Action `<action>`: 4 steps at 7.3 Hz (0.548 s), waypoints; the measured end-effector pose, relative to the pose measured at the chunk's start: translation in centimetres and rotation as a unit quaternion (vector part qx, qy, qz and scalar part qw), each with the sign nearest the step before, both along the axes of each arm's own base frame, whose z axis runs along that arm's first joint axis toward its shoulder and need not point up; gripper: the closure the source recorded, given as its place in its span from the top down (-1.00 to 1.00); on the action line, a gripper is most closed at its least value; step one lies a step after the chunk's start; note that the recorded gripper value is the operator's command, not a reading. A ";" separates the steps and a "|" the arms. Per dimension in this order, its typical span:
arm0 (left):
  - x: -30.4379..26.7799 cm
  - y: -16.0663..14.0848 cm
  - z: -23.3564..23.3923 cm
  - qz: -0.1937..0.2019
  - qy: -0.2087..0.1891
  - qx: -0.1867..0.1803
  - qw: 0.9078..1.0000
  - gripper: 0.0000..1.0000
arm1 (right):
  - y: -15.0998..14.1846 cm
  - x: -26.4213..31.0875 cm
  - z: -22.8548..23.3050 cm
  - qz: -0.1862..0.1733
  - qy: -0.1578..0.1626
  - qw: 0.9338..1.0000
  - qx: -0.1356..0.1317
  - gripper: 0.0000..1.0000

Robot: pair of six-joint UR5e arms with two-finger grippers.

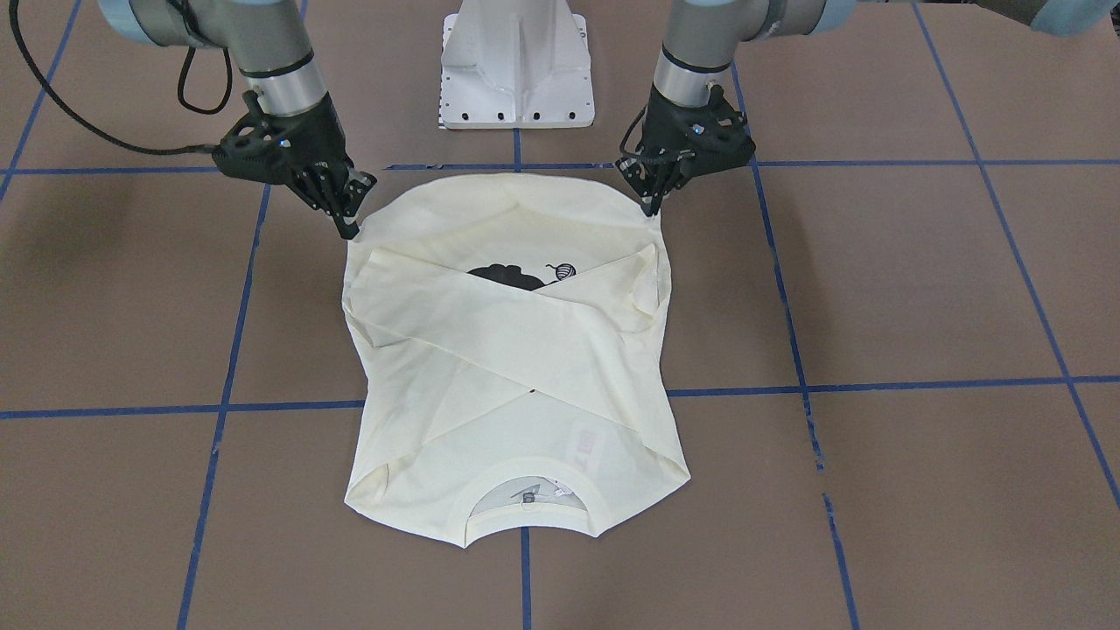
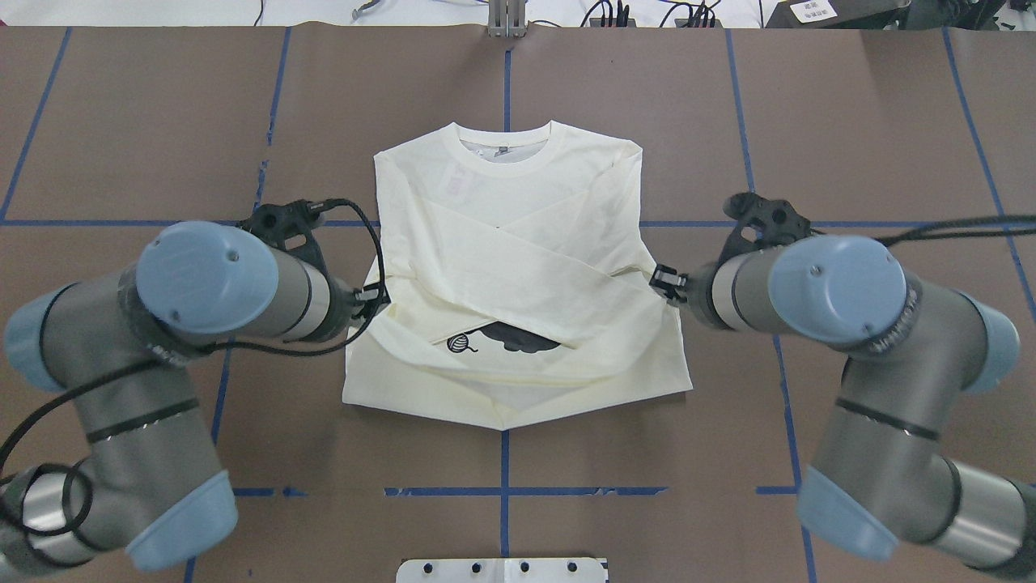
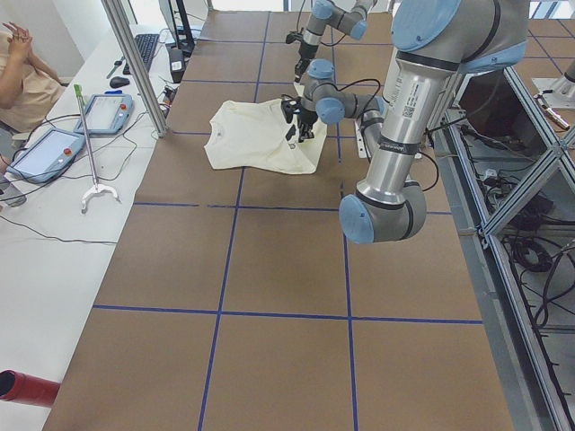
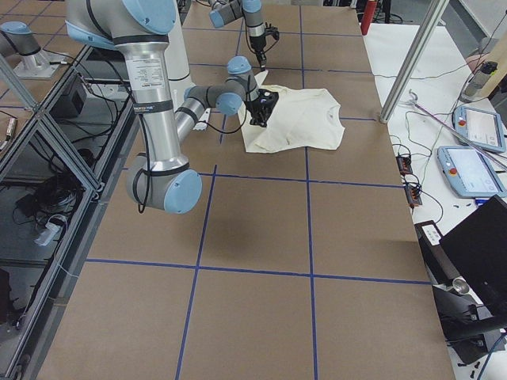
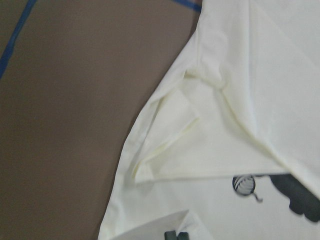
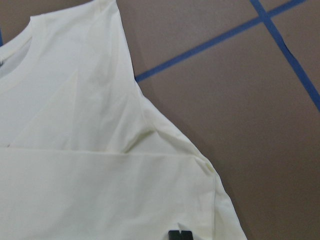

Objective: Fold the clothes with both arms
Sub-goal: 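Lift the hem with both grippers and fold it up toward the collar, then open both grippers and raise them off the folded shirt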

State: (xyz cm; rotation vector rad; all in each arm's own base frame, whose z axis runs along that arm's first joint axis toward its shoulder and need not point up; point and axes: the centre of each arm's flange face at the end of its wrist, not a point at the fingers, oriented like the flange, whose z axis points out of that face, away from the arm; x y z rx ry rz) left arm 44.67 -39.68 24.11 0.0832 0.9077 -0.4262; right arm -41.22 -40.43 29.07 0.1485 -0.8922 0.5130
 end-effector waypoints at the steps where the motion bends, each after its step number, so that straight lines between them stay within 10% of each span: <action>1: 0.4 -4.7 1.7 -0.025 0.002 0.009 1.000 -1.00 | -5.9 -0.9 1.1 0.007 0.029 1.000 0.003 -1.00; 4: 2.0 -16.0 6.5 -0.086 -0.012 0.036 0.996 -1.00 | -19.5 -4.0 2.2 0.026 0.096 0.995 -0.009 -1.00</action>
